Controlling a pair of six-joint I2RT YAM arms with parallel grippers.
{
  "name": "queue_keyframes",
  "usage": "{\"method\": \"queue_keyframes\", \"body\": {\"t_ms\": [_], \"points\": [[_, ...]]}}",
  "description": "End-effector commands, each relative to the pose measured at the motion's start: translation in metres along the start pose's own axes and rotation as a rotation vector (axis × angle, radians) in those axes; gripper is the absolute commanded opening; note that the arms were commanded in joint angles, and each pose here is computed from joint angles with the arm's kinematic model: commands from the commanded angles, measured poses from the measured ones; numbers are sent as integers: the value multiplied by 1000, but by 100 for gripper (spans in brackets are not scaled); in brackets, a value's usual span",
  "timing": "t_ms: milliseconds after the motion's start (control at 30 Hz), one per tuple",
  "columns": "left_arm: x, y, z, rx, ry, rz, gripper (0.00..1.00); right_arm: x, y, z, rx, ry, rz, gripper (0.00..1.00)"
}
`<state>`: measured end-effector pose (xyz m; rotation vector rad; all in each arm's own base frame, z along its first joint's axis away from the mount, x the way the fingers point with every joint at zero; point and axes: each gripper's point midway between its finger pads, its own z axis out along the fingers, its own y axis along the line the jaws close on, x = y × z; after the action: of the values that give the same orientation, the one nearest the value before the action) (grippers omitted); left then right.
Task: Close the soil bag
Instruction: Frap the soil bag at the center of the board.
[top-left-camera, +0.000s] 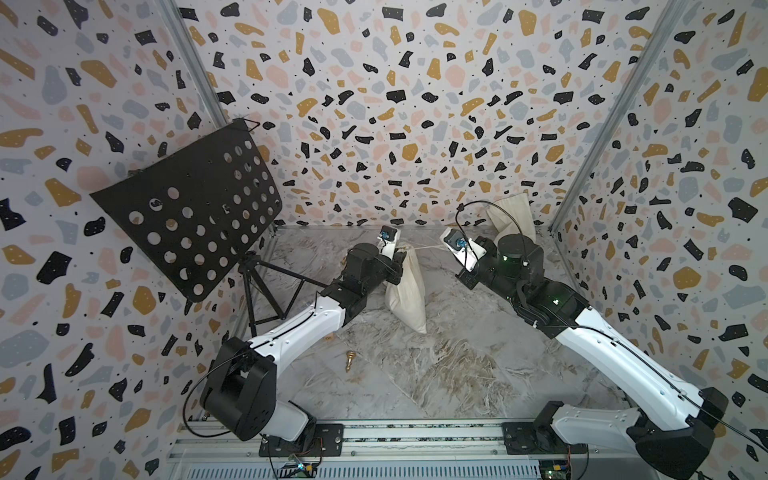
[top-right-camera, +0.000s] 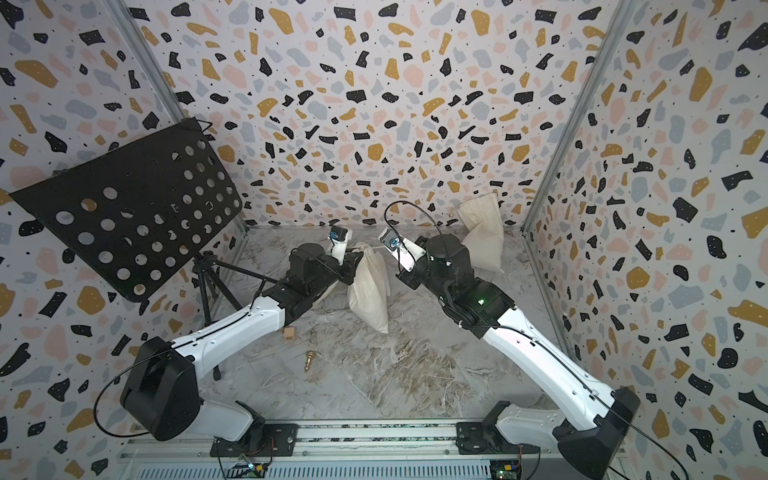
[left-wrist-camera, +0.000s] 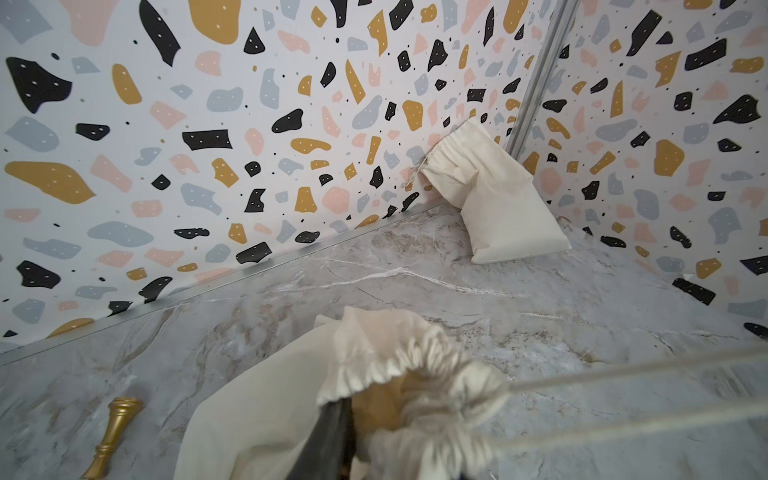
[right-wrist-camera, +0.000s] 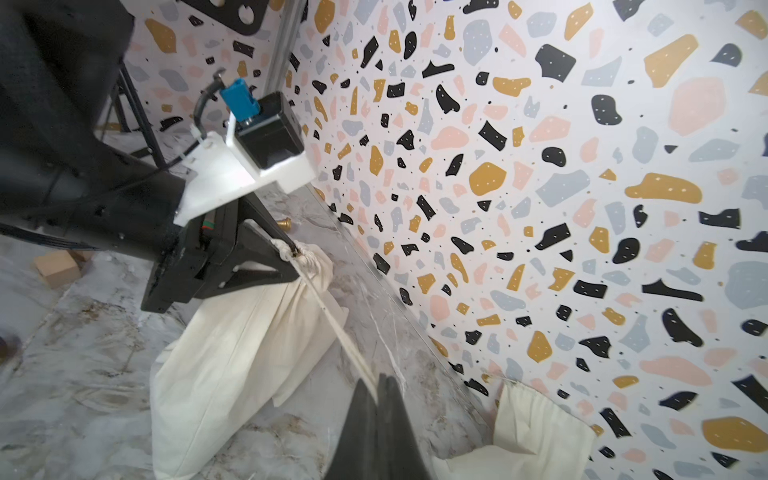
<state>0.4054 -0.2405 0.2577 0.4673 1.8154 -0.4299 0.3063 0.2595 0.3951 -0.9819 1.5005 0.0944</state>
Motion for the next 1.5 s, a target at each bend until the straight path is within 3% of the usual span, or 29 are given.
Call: {"method": "queue_keyframes", "body": {"t_ms": [0,100,233,333,533,833,933,1100,1200,1367,1467], "points": [[58,57,-15,-186,177,-17,40,-89,-40,-38,56,-302,93,0],[27,30,-29,-49,48,7,56,-93,-22,-16,-58,-285,106,0],[-4,13,-50,26,-64,76,78,-101,-12,-4,-126,-295,110,0],[-25,-1,-65,89,-131,123,88,-102,-7,-1,-159,-290,99,0],[-65,-27,-78,201,-212,201,90,-105,-3,-4,-190,-297,90,0],[-80,-71,-77,440,-269,344,88,-105,-4,-12,-189,-290,64,0],[-82,-78,-72,483,-260,370,75,-106,-5,-15,-186,-294,61,0],[-78,-80,-63,505,-243,405,31,-99,-7,-16,-163,-267,37,0],[-52,-72,-48,470,-169,428,12,-97,-10,-20,-141,-263,26,0],[2,-58,-22,428,-26,432,0,-102,-13,-33,-129,-286,-3,0],[27,-52,-11,414,49,434,0,-105,-24,-42,-77,-287,-25,0]]}}
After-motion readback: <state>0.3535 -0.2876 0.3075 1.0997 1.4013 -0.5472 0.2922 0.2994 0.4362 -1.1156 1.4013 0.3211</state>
